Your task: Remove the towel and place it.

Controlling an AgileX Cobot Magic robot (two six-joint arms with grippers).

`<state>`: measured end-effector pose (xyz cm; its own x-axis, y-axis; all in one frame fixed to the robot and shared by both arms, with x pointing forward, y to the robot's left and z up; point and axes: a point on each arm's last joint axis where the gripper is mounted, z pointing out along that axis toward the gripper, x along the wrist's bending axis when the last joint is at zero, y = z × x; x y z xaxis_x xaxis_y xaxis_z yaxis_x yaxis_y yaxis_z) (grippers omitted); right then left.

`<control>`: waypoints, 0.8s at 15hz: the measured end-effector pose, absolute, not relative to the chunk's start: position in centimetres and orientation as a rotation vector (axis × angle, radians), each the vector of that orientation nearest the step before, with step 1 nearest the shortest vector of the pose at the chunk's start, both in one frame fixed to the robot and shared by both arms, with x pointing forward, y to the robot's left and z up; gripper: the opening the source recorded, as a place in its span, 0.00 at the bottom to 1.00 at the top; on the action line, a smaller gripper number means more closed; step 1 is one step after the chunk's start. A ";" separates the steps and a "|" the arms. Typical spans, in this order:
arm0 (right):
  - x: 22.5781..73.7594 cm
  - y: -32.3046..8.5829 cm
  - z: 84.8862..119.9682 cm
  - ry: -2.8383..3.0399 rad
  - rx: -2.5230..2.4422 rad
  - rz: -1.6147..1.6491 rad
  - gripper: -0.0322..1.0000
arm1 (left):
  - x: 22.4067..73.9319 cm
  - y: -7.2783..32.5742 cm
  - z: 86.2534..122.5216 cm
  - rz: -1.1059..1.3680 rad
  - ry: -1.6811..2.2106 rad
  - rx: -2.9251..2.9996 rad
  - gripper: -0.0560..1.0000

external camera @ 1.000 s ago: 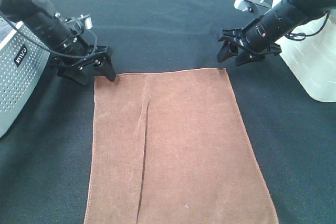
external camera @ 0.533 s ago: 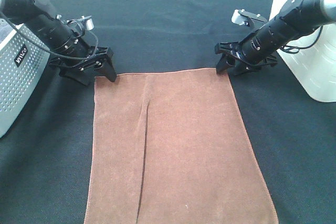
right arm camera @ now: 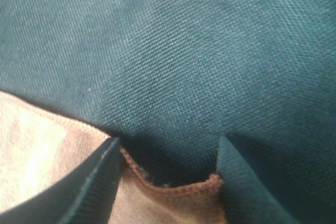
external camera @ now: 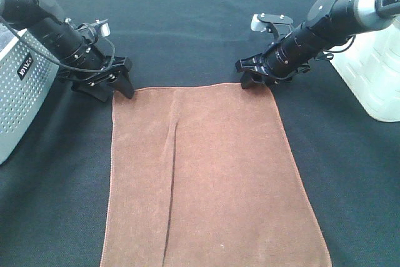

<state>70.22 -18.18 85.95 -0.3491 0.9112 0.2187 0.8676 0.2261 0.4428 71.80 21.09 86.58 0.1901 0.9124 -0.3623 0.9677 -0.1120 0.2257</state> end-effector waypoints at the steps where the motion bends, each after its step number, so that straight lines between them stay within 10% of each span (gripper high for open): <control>1: 70.2 -18.2 86.0 2.406 1.726 0.756 0.52 | 71.7 21.0 86.6 -0.199 1.760 2.071 0.62; 12: 69.7 -18.1 86.0 2.473 1.740 0.729 0.38 | 71.4 20.5 85.8 -0.306 1.770 2.037 0.52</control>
